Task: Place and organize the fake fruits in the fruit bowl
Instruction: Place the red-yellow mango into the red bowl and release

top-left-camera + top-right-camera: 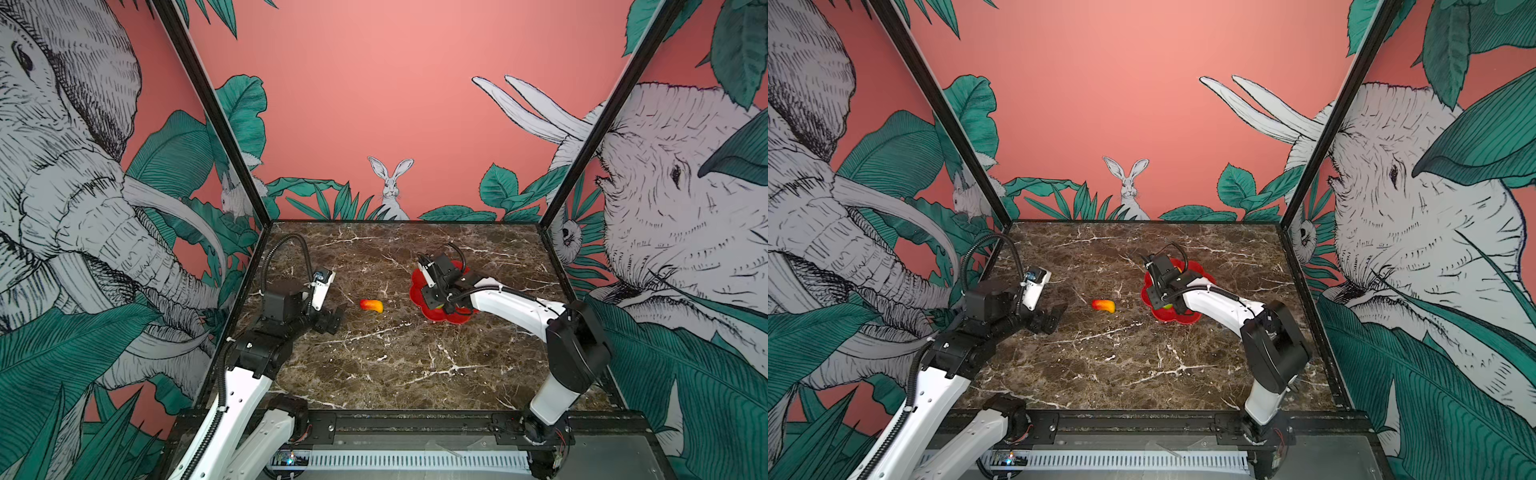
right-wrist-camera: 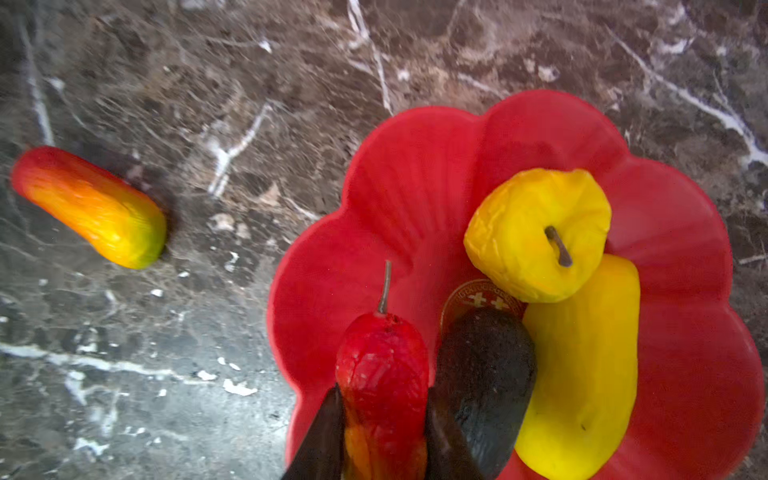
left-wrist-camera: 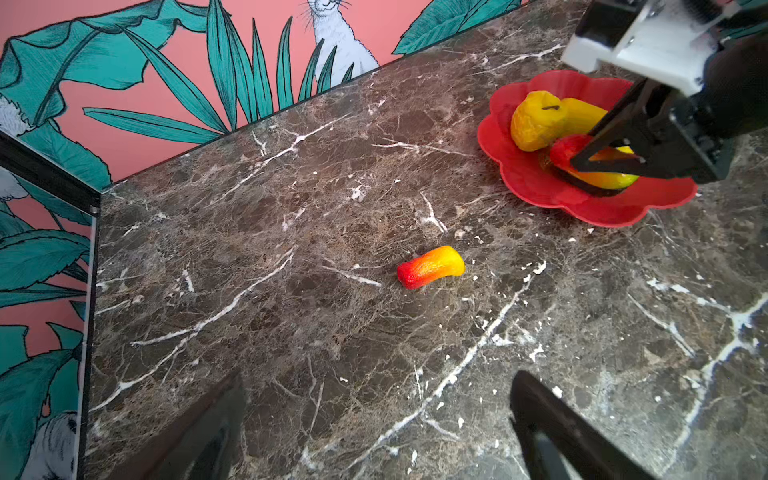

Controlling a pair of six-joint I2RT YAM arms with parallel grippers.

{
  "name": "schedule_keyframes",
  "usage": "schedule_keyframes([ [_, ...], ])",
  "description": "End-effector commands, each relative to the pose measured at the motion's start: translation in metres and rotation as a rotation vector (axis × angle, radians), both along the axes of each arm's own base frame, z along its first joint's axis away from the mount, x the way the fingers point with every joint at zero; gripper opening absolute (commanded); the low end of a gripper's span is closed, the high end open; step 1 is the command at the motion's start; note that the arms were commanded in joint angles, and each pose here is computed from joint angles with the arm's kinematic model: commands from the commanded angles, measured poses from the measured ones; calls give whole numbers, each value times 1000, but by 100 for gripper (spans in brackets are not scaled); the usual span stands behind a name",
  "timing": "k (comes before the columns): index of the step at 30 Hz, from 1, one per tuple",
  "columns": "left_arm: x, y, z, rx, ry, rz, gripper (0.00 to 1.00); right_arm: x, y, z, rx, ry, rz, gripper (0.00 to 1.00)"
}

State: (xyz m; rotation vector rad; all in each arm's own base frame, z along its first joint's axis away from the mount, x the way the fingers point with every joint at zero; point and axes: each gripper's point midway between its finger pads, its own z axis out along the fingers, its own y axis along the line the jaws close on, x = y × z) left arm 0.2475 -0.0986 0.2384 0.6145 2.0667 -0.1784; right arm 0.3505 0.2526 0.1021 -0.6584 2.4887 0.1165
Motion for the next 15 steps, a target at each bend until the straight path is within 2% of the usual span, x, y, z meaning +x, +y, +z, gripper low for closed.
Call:
schedule_keyframes([
  [1, -3, 1, -7, 11, 17, -6, 100, 7, -5, -10, -36, -12, 4, 27],
  [7, -2, 1, -8, 12, 22, -5, 100, 10, -8, -35, -70, 13, 6, 27],
  [15, -2, 1, -8, 13, 22, -5, 100, 13, -10, -42, -87, 16, -5, 30],
])
